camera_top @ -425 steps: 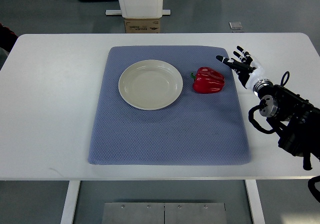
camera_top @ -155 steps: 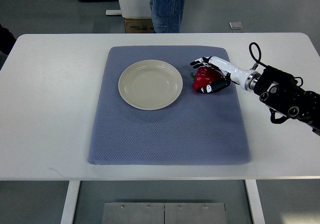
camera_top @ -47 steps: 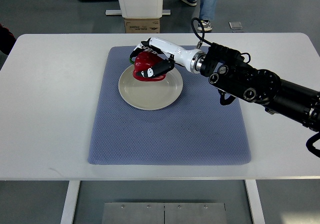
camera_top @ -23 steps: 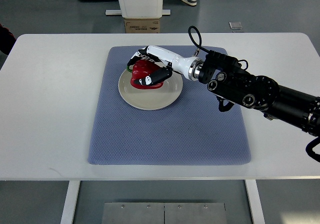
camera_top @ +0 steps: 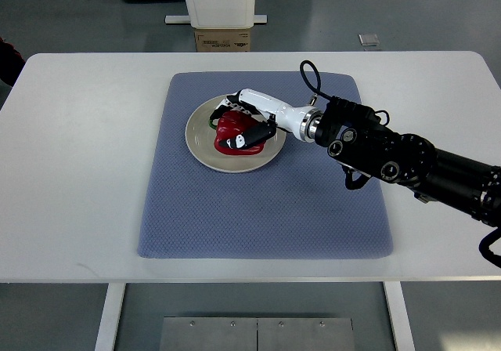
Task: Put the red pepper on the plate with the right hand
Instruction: 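Lower the pepper onto the plate and open the right hand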
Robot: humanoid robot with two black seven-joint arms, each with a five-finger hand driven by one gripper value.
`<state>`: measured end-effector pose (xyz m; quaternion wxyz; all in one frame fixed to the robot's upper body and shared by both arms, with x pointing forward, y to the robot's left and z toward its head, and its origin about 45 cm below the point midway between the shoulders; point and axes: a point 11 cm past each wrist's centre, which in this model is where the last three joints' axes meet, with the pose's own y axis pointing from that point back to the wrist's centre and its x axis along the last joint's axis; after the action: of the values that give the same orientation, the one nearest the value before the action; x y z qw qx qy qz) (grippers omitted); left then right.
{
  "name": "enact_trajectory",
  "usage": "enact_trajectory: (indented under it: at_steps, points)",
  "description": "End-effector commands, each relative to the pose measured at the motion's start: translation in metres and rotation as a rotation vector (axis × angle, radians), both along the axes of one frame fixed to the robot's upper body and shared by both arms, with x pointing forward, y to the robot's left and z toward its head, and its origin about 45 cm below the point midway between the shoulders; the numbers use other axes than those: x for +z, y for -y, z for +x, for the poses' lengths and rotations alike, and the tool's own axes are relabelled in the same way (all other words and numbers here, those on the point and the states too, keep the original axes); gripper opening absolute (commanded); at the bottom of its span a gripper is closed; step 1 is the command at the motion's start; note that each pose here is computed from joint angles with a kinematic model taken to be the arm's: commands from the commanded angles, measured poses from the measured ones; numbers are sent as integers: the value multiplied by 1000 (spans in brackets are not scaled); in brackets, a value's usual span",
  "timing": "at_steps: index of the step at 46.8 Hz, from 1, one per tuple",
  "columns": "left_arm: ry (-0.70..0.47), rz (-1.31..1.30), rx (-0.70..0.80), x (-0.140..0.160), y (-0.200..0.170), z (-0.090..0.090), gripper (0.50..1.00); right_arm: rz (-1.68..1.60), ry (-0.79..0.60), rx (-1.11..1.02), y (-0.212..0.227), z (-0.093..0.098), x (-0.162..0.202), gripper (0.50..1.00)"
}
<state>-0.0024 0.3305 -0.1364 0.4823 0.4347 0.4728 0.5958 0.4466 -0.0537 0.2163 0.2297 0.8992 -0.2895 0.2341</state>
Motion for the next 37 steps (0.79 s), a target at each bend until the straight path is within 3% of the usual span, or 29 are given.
enact_trajectory:
  at_steps: [1,9,13,22,28,37]
  points:
    - [0,1,0,0,0,0,1000,0,-4,-3,0,0,-1,552]
    - [0,0,0,0,0,0,1000,-9,-15,-14,4,-1,-7,667]
    - [2,1,0,0,0,1,1000,-13,-18,-24,7,0,-10,748]
    - [0,0,0,0,0,0,1000,-12,-25,-30,9,-1,-14,855]
    - [-1,0,0,0,0,0,1000,-12,-31,-34,10,-2,-17,968]
    - [0,0,0,0,0,0,1000,-7,-23,-37,10,-1,-15,993]
